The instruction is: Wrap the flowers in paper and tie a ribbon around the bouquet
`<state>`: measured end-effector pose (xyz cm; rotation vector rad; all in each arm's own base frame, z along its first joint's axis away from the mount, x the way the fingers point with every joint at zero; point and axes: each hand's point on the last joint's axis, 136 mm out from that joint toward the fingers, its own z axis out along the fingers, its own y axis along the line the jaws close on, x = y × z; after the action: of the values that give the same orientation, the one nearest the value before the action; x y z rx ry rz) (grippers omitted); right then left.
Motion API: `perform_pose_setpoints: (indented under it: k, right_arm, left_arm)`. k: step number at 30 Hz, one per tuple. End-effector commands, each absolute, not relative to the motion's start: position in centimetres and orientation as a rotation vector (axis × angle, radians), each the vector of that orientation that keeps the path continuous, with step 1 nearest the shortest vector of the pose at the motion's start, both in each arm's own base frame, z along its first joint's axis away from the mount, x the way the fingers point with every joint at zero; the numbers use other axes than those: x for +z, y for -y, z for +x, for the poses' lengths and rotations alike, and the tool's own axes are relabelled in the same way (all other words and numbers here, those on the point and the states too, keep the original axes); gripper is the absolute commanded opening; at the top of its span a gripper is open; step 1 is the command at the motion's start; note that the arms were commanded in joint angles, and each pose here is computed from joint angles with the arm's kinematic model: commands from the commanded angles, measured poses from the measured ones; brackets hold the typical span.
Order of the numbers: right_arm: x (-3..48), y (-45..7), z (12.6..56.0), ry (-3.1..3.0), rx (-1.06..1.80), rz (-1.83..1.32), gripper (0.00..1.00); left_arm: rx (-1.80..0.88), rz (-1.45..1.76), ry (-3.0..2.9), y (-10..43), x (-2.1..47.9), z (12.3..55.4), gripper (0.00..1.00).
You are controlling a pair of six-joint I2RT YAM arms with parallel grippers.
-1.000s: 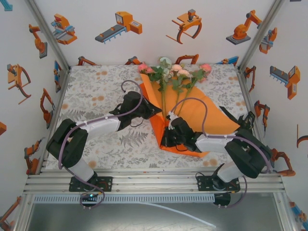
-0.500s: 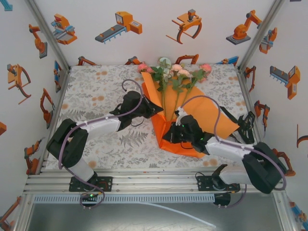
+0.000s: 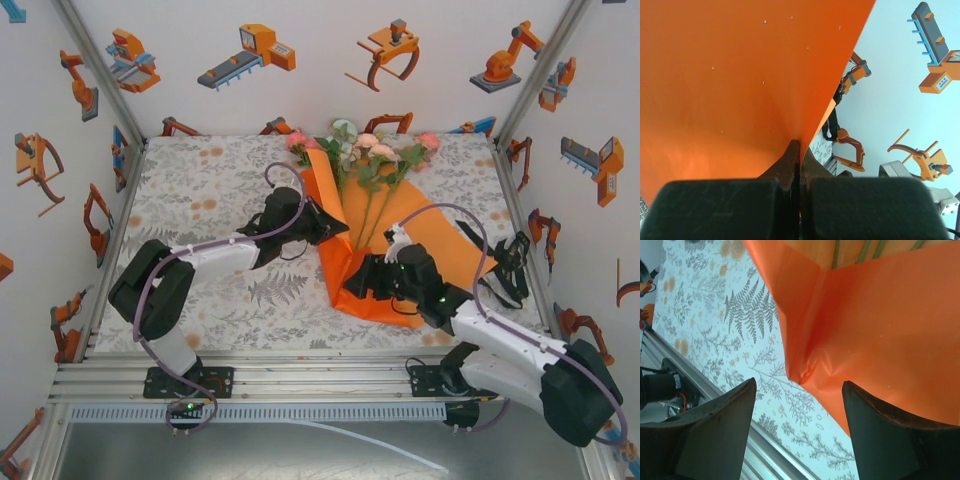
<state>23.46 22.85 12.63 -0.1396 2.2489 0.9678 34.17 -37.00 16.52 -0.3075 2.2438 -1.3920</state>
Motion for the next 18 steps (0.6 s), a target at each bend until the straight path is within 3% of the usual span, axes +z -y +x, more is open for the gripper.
perform_pose_setpoints:
  k: [1, 4, 7, 9, 11, 14, 18]
  right_arm:
    - [14.8, -24.2, 26.5, -2.169, 0.989, -0.056, 0.63]
    - [14.2, -25.1, 28.2, -2.186, 0.967, -0.029, 0.57]
    - [13.2, -24.7, 29.3, -2.228, 0.895, 0.016, 0.34]
    - [12.4, -23.9, 29.5, -2.243, 0.847, 0.058, 0.19]
    - [11.6, -23.5, 29.4, -2.252, 0.838, 0.077, 0.10]
    - [10.0, -23.2, 28.9, -2.295, 0.830, 0.096, 0.08]
    - [8.2, -22.7, 28.4, -2.354, 0.816, 0.147, 0.08]
  left_arm:
    - [-1.417, -0.258, -2.212, 37.8, 17.8, 34.4, 0.02]
    - [-1.412, -0.258, -2.225, 37.9, 17.5, 34.3, 0.04]
    - [-1.401, -0.254, -2.219, 37.7, 17.8, 34.4, 0.12]
    - [-1.389, -0.232, -2.209, 37.5, 18.4, 34.5, 0.23]
    - [-1.363, -0.219, -2.185, 36.7, 19.5, 34.9, 0.36]
    - [-1.279, -0.195, -2.133, 34.4, 21.4, 35.7, 0.51]
    - [-1.113, -0.191, -2.094, 31.1, 22.3, 36.2, 0.61]
